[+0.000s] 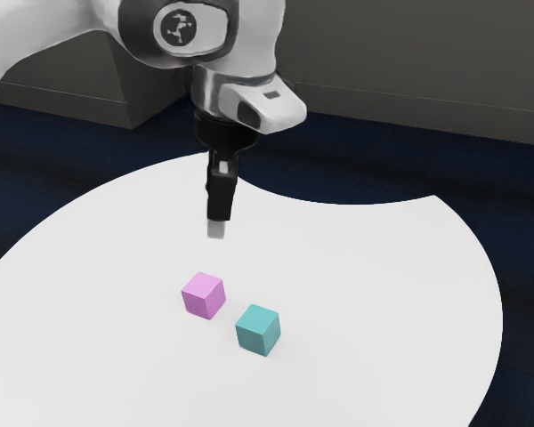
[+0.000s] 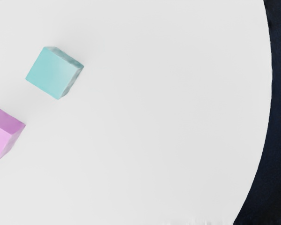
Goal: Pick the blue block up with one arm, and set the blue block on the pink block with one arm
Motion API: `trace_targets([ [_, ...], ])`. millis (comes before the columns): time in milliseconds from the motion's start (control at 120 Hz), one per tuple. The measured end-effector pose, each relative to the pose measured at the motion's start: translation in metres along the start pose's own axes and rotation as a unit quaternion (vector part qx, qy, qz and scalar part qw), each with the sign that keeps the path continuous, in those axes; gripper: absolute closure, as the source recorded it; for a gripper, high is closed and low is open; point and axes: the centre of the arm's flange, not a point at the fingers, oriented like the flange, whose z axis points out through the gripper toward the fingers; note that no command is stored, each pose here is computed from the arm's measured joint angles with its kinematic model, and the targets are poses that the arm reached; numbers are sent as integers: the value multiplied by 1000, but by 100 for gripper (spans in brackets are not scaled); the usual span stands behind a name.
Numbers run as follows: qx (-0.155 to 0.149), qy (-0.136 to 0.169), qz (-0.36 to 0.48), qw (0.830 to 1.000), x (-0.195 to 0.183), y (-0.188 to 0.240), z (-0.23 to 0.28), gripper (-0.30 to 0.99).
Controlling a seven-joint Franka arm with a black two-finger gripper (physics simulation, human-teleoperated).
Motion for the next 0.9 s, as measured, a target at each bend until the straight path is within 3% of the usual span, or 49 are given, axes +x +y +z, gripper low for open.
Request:
trace_targets([
  [75, -19, -28, 72, 997, 47, 30, 87, 0],
  [150, -33, 5, 89, 995, 60, 13, 130, 0],
  [200, -38, 30, 60, 997, 39, -28, 147, 0],
  [317, -32, 73, -28, 996, -53, -115, 195, 0],
  [350, -15, 79, -32, 996, -69, -109, 197, 0],
  [458, 56, 98, 20, 993, -51, -64, 184, 0],
  [650, 41, 185, 84, 978, -31, -87, 224, 0],
  [783, 63, 210, 133, 967, -28, -98, 231, 0],
  [900, 64, 232, 173, 955, -29, -121, 254, 0],
])
